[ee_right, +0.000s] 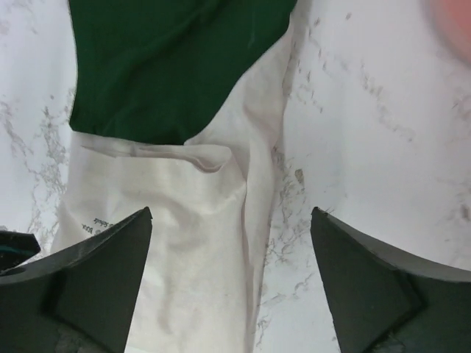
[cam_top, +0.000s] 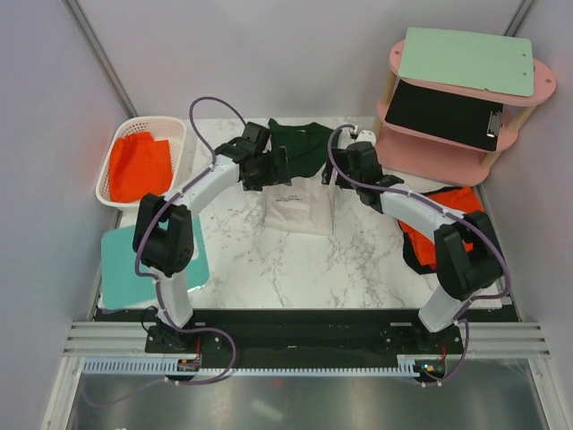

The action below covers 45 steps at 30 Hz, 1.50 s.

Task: Fold and stack the t-shirts
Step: Fold the tshirt

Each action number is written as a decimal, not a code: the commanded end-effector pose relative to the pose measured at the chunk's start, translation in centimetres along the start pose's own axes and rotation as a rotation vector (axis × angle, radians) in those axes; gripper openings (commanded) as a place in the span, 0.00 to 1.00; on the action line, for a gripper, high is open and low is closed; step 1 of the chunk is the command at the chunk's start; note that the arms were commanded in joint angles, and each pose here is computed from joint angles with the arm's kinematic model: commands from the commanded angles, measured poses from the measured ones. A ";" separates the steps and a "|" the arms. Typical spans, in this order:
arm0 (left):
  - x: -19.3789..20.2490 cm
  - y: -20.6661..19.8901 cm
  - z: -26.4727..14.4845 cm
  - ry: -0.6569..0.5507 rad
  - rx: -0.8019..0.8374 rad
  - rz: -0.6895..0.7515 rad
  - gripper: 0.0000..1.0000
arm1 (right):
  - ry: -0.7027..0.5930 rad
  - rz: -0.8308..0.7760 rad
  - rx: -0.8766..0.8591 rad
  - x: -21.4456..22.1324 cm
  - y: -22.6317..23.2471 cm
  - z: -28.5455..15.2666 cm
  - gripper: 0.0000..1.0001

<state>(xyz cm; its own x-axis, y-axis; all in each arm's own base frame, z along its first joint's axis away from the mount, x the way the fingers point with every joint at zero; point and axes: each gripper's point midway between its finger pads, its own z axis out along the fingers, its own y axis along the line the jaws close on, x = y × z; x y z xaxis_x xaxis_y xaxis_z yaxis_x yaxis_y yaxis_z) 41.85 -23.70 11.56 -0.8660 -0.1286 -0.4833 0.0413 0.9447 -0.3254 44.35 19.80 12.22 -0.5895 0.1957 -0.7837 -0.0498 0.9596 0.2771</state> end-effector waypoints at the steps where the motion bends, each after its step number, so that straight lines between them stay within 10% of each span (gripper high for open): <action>1: -0.1 0.6 -3.6 -0.070 -0.004 0.050 1.00 | -0.161 -0.016 -0.052 -4.2 1.6 -3.4 0.98; 7: 3.9 1.5 -3.2 -0.013 0.038 0.018 0.93 | 0.021 -0.039 -0.194 1.3 3.6 -2.7 0.98; 9: 5.1 1.7 -2.8 -0.004 0.057 0.004 0.68 | 0.094 -0.019 -0.297 3.4 5.1 -2.4 0.43; 10: 5.5 1.8 -2.6 0.004 0.062 0.000 0.51 | 0.117 -0.004 -0.312 4.1 5.4 -2.3 0.00; 12: 6.6 2.1 -2.2 0.018 0.070 -0.016 0.04 | 0.179 0.034 -0.311 6.1 5.1 -1.8 0.00; 25: 9.7 4.2 -0.4 0.063 0.024 -0.046 0.02 | 0.294 0.142 -0.216 12.1 0.5 -3.6 0.05; 28: 9.7 4.7 -0.4 0.057 0.003 -0.044 0.16 | 0.286 0.145 -0.217 12.1 0.3 -4.1 0.36; 32: 9.7 4.8 -0.8 0.046 -0.001 -0.039 0.67 | 0.265 0.153 -0.219 11.6 0.3 -4.7 0.57; 45: 10.2 4.8 0.9 0.074 0.003 -0.050 0.61 | 0.371 0.238 -0.255 14.7 0.9 -4.2 0.66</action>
<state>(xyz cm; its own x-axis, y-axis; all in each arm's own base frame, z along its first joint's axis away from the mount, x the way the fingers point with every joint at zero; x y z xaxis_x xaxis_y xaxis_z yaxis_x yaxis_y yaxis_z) 32.69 -20.02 4.37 -0.9124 -0.1358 -0.3862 -0.0038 0.9461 -0.3238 32.60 21.83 3.84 -0.8364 0.2467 -0.4894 -0.0660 0.8411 0.5368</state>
